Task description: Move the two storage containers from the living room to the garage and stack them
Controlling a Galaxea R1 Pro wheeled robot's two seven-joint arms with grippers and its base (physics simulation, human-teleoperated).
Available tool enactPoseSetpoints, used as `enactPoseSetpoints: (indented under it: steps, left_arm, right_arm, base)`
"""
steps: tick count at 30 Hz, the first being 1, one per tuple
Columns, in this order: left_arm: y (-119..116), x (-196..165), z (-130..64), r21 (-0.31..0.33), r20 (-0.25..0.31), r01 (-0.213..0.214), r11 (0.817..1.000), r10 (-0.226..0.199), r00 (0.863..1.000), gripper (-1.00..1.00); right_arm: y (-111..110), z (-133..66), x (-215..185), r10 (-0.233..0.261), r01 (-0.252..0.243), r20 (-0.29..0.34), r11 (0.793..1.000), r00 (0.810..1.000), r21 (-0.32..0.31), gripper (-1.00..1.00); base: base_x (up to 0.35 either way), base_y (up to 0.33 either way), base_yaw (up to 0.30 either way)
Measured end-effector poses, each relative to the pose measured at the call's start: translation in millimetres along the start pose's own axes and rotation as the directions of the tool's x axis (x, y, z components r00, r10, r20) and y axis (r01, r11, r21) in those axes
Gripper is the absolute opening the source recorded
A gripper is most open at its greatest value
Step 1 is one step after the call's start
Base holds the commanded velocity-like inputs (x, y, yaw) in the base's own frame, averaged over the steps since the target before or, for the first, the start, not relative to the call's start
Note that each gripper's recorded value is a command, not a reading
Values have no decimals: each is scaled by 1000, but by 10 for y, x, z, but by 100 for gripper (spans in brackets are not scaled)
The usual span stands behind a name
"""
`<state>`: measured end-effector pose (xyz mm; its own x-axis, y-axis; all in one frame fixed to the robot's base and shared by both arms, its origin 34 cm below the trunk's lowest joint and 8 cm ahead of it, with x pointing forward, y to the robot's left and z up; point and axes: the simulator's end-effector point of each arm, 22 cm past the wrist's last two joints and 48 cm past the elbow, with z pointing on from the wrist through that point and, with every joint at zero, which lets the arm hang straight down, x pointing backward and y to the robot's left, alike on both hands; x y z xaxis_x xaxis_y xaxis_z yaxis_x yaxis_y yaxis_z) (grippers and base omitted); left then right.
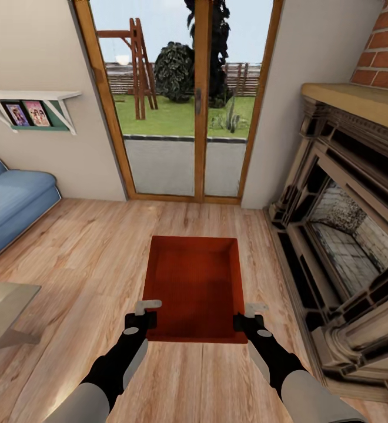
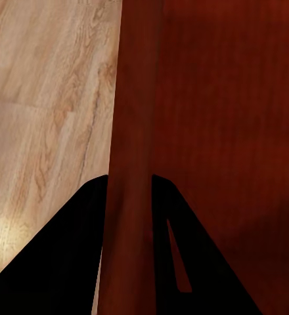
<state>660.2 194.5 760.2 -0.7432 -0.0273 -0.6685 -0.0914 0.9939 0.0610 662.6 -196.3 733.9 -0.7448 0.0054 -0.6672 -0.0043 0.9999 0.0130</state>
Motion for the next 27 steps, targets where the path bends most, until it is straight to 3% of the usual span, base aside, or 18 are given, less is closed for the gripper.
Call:
enactPoseSetpoints:
  steps: [27]
  left_arm:
    - [4,-202,-104,1,36,3,1000,-4,999,-100]
  right_arm:
    - [0,-99,-210,-2,2,36,1000,999,0,-100]
  base:
    - [0,0,0]
